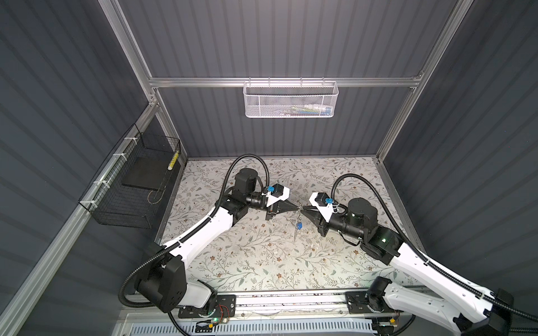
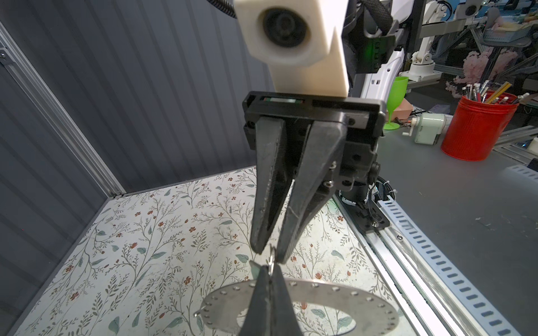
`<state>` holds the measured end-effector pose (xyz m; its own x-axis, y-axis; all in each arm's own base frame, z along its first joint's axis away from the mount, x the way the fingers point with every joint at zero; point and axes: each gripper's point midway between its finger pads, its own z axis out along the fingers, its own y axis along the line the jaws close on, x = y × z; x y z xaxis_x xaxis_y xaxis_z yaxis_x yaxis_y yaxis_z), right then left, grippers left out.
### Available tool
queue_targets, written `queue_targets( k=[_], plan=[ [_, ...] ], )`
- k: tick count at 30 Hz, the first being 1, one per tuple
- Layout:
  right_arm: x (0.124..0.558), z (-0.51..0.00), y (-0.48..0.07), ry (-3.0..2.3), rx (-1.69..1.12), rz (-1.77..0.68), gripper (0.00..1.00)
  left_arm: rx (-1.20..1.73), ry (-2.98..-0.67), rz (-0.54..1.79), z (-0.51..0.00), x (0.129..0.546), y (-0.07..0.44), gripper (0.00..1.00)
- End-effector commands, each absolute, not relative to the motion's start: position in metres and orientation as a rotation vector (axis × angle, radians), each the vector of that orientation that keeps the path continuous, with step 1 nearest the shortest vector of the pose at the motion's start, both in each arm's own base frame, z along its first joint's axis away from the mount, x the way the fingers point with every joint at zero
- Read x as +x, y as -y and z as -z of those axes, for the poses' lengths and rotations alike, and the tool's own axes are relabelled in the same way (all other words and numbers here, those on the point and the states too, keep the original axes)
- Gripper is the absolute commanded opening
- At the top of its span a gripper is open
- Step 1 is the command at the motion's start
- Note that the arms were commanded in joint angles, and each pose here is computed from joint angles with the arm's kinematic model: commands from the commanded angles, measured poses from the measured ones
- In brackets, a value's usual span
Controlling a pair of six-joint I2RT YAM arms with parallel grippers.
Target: Put the keys on the keyring
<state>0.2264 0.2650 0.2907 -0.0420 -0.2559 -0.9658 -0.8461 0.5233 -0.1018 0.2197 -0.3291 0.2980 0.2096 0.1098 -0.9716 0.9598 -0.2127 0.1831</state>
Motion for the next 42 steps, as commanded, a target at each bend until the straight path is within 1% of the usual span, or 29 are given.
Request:
queue_targets(
  k=[1, 13, 24, 25, 27, 28, 29, 32, 34, 42],
  plan=[
    [0.229, -0.309, -0.267, -1.546, -0.938, -0.651, 0.18, 1.555, -1.001, 1.125, -0.307, 0.213, 0.324, 0.0],
    [0.229, -0.31, -0.273, -1.543, -0.952, -0.681, 0.14, 1.563, -0.996, 1.12, -0.305, 0.212, 0.324, 0.0],
    [0.228, -0.31, -0.273, -1.558, -0.974, -0.683, 0.01, 1.575, -1.006, 1.109, -0.302, 0.213, 0.324, 0.0],
    [0.227, -0.309, -0.271, -1.566, -0.979, -0.677, 0.01, 1.579, -1.018, 1.099, -0.301, 0.214, 0.323, 0.07],
    [0.228, -0.307, -0.267, -1.597, -0.986, -0.66, 0.0, 1.594, -1.045, 1.066, -0.298, 0.216, 0.322, 0.15],
    [0.227, -0.305, -0.265, -1.622, -0.991, -0.654, 0.0, 1.6, -1.066, 1.038, -0.296, 0.219, 0.322, 0.23],
    [0.227, -0.303, -0.262, -1.643, -0.995, -0.644, 0.0, 1.602, -1.084, 1.016, -0.294, 0.221, 0.321, 0.28],
    [0.225, -0.294, -0.254, -1.726, -1.014, -0.615, 0.0, 1.617, -1.126, 0.94, -0.291, 0.229, 0.32, 0.31],
    [0.223, -0.287, -0.249, -1.785, -1.032, -0.592, 0.0, 1.623, -1.151, 0.912, -0.289, 0.233, 0.319, 0.32],
    [0.214, -0.276, -0.243, -1.908, -1.107, -0.58, 0.0, 1.683, -1.166, 0.835, -0.285, 0.233, 0.332, 0.32]
  ],
)
